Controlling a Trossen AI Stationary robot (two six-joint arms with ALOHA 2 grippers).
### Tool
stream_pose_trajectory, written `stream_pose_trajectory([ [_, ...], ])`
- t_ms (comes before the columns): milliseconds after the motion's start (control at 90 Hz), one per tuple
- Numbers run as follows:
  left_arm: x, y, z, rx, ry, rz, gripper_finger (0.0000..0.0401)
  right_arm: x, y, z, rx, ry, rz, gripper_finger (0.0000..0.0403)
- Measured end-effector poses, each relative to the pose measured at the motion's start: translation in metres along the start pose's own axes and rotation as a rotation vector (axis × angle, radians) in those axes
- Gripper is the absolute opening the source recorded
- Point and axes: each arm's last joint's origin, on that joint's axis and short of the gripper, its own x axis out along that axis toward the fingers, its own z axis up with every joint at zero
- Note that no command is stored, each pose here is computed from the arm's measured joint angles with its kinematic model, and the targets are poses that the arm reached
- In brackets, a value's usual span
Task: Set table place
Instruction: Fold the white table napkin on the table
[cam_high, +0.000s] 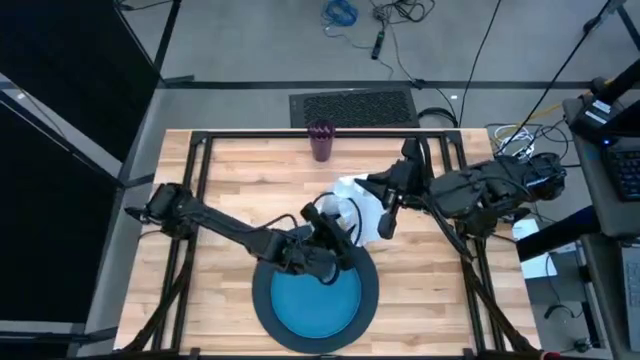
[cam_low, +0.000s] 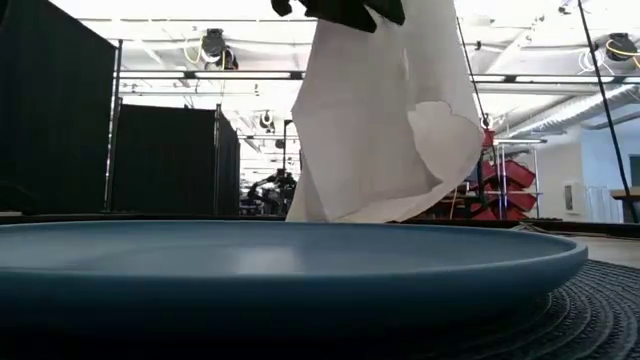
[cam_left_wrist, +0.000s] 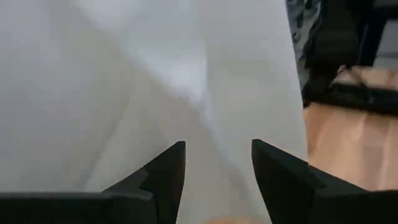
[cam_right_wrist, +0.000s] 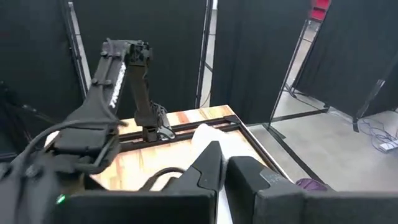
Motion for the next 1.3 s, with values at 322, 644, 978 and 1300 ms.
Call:
stream_pose_trajectory([
  [322, 0.01, 0.007, 0.001, 0.008, 0.01, 0.018, 0.0116, 0.0, 0.0, 0.0, -0.022, 0.0, 0.0, 0.0],
  [644, -0.011, -0.001, 0.003, 0.211, -0.016, 0.023, 0.0001, 0.0, 0.0, -0.001, -0.031, 0.006, -0.002, 0.0],
  [978, -0.104, 0.017, 0.032, 0.343, -0.106, 0.166, 0.0, 0.0, -0.002, -0.004, -0.02, 0.026, -0.033, 0.0],
  [1300, -0.184, 0.086, 0.078, 0.242, -0.198, 0.145, 0.0, 0.004, 0.013, -0.008, -0.003, 0.03, -0.008, 0.0],
])
